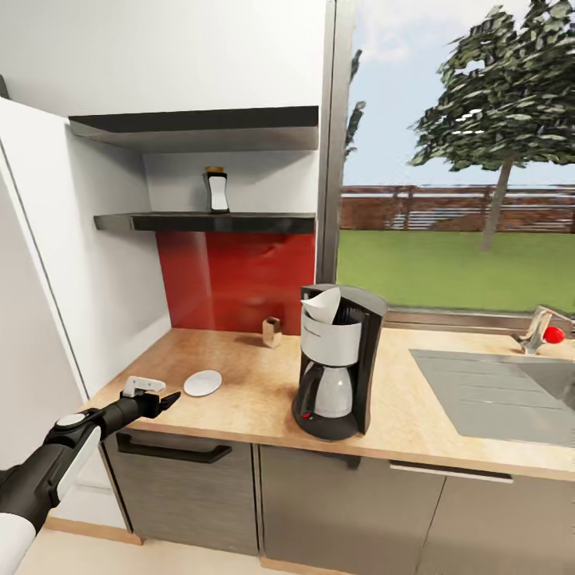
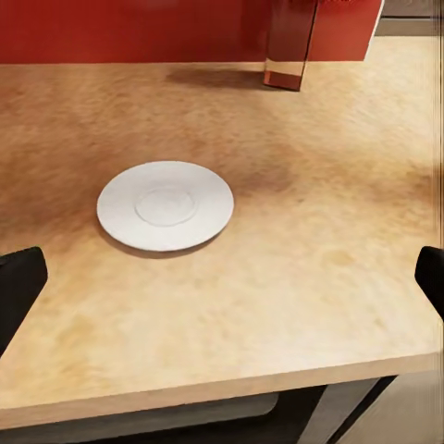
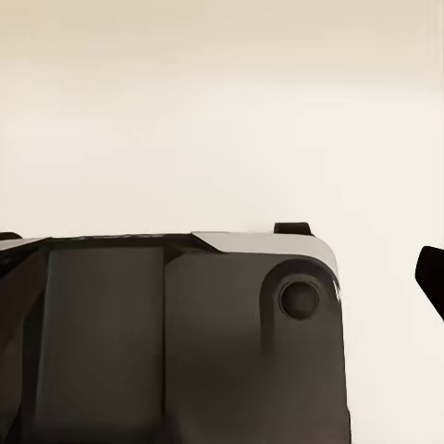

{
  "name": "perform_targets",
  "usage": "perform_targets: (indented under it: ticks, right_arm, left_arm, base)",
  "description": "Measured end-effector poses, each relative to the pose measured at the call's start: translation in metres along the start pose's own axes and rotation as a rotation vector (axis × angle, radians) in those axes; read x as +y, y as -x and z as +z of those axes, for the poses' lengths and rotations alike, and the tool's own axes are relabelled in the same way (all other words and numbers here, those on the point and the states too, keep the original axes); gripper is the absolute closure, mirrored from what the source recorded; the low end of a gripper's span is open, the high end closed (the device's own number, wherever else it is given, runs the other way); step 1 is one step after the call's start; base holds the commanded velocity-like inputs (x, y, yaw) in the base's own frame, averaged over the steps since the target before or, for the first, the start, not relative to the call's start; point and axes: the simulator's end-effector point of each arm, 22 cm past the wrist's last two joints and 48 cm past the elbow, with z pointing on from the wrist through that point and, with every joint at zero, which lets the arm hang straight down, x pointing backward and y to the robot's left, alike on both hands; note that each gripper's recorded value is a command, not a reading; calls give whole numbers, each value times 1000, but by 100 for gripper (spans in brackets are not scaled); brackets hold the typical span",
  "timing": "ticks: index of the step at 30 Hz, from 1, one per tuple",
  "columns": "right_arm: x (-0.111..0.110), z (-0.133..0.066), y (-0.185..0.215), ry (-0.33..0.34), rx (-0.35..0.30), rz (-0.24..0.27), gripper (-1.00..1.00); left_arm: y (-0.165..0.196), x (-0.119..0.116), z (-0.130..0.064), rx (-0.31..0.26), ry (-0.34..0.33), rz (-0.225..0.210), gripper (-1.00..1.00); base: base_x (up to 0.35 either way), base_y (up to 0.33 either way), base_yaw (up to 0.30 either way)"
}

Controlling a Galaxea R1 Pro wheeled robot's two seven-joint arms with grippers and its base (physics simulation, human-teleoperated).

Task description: Set up a coffee station on the kitchen countertop: keep the coffee maker on the countertop, move the bottle of coffee from the kitchen shelf to the counter next to the coffee maker, place a paper coffee filter on top of the coffee maker, put the saucer next to the coffee maker with the coffee cup on the saucer, and place the electric kettle next to the coffee maker.

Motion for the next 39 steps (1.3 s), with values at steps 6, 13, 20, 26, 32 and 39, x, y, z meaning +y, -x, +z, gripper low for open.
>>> perform_targets:
  ticks: [6,13,20,26,32,39]
  right_arm:
    - [0,0,2,0,-4,0,-100]
    - [0,0,3,0,-8,0,-100]
    - [0,0,5,1,-14,-1,-100]
    - [0,0,7,1,-18,-1,-100]
    - [0,0,8,1,-21,0,-100]
    - [1,0,7,4,-18,-3,-100]
  left_arm:
    - [2,-1,-1,-3,-1,2,-100]
    - [5,0,-2,-9,2,3,-100]
    - [9,1,-4,-17,5,3,-100]
    - [11,1,-5,-21,5,4,-100]
    - [24,-1,-7,-47,3,14,-100]
    - [170,20,-39,-198,46,5,-100]
  base:
    - [-157,2,-216]
    - [-289,0,-226]
    - [-61,0,-227]
    - [-53,44,-227]
    - [-69,65,-109]
    - [-2,2,-5]
